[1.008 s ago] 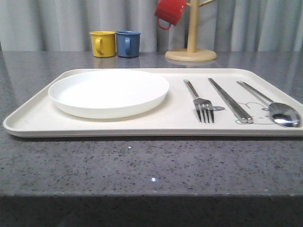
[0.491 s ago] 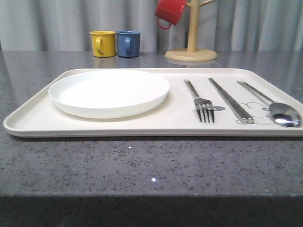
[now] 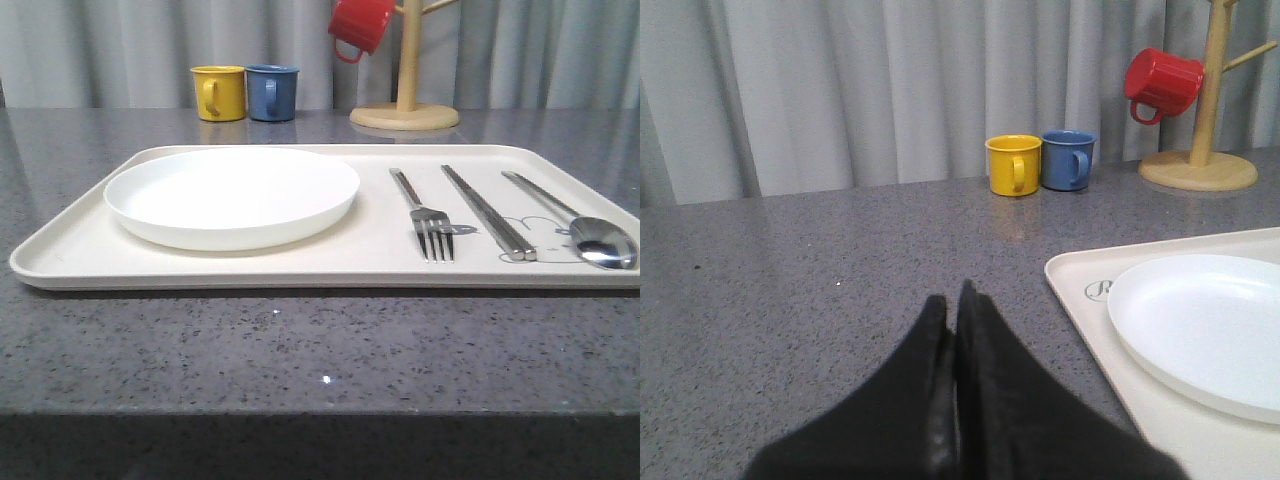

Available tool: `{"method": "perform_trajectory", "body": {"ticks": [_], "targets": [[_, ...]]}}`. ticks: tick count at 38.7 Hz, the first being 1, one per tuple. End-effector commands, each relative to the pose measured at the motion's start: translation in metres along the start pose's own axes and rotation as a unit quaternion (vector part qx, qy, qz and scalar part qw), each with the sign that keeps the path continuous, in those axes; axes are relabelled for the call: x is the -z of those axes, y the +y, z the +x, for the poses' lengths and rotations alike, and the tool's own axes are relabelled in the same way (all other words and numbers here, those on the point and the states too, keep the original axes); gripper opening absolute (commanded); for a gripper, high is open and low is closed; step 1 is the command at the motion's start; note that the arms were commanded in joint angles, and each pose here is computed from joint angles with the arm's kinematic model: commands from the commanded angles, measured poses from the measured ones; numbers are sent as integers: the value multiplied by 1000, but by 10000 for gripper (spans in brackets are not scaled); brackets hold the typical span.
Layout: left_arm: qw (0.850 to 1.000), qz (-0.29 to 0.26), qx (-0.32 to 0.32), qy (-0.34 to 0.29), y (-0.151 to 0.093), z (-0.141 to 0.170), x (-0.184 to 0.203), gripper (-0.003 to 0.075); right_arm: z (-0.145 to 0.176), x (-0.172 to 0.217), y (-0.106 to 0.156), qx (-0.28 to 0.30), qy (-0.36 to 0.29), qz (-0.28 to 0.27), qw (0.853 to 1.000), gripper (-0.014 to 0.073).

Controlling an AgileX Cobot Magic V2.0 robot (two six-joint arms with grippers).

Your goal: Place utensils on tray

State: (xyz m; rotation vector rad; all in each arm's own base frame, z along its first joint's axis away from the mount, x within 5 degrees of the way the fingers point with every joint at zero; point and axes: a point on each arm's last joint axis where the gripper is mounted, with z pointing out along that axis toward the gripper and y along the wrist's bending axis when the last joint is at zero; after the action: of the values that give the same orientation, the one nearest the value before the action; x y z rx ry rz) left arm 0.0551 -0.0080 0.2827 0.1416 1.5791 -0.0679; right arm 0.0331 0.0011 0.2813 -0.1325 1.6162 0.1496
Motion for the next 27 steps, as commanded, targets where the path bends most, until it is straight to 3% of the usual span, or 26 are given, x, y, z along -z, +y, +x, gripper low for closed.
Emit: {"method": "perform_trajectory", "body": {"ticks": [1,12,27], "targets": [[999,-20,7,-44,2,2,5,-18,-14,2,0,15,-43,-1,999,-69],[998,-55,10,-25,3,74,1,-18,-15,2,0,15,-44,-1,999,-69],[999,-53,11,-7,2,80,0,-18,-15,2,0,15,-44,-1,999,-69]]}}
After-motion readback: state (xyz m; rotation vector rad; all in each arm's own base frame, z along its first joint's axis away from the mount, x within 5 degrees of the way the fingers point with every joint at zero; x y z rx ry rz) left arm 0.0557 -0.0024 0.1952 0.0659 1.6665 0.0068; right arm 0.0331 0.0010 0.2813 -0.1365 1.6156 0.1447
